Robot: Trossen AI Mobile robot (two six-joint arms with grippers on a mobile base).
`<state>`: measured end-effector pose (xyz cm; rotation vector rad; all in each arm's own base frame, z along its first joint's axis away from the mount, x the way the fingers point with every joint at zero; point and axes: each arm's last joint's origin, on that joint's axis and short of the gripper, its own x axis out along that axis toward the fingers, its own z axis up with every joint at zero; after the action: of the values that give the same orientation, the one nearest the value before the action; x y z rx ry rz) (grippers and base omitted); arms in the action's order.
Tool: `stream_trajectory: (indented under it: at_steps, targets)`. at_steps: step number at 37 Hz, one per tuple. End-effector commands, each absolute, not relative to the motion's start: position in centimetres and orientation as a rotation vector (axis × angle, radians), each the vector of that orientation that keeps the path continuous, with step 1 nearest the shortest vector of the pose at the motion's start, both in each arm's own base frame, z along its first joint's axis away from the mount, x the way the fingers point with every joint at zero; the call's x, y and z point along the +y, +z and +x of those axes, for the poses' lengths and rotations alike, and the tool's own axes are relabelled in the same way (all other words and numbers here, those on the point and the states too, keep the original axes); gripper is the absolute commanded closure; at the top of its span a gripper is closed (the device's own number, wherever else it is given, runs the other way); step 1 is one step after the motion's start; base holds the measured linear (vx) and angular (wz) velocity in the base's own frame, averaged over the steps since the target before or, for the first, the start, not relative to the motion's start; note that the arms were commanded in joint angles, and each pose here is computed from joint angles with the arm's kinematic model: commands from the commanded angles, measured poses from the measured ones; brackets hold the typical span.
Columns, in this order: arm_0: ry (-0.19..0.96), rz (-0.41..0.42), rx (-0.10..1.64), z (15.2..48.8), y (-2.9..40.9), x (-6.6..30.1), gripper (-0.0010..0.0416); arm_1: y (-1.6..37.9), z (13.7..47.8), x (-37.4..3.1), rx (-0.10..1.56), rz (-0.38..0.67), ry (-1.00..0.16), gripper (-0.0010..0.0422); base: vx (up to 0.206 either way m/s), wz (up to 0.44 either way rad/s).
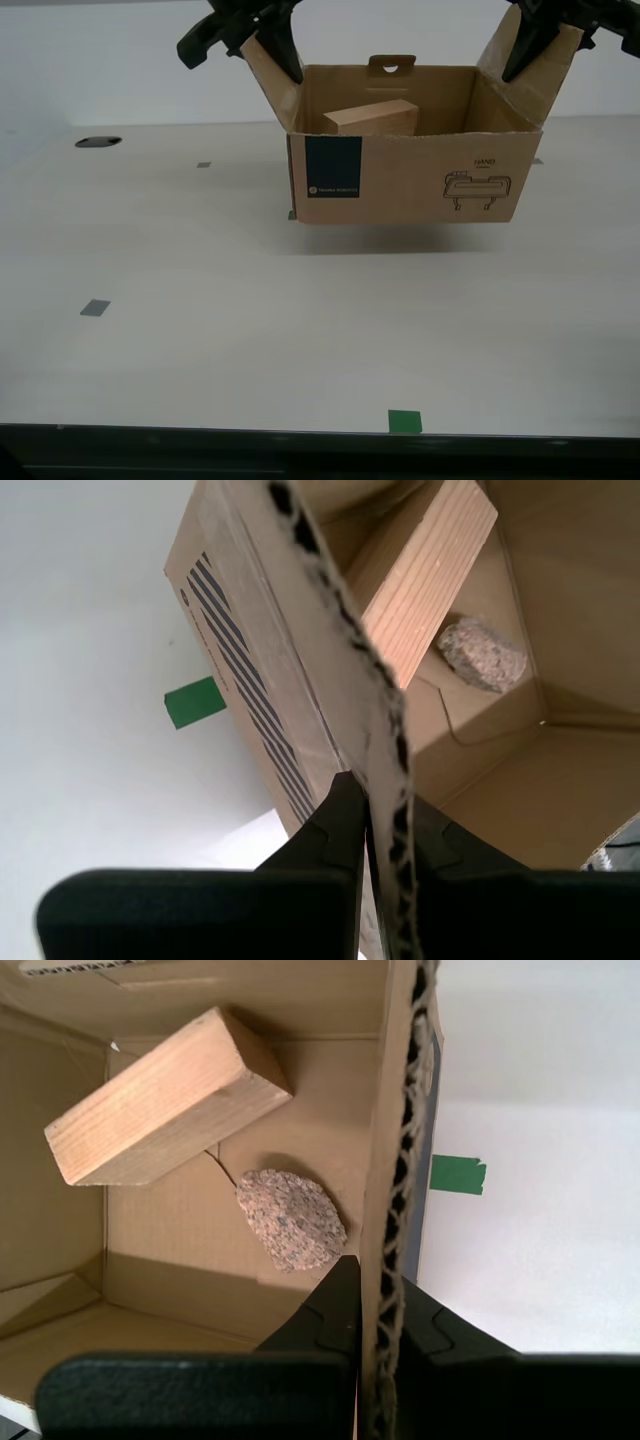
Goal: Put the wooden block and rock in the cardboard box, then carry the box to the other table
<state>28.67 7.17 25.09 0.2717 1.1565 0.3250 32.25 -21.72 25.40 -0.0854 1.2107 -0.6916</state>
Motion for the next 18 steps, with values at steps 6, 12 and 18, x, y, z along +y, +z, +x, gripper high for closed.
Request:
stream_trajectory:
  at_steps: [6, 12, 18]
  targets:
    - [0.352, 0.242, 1.215, 28.07, 24.76, 7.12, 0.0406, 25.53, 32.28, -21.97, 1.212, -0.129, -0.698, 0.0413, 0.000, 0.000]
    - [0.357, 0.234, 1.218, 28.03, 24.75, 7.11, 0.0406, 25.62, 32.48, -22.06, 1.186, -0.131, -0.686, 0.0413, 0.000, 0.000]
    - [0.356, 0.235, 1.218, 28.03, 24.75, 7.11, 0.0406, 25.63, 32.50, -22.07, 1.185, -0.136, -0.684, 0.0413, 0.000, 0.000]
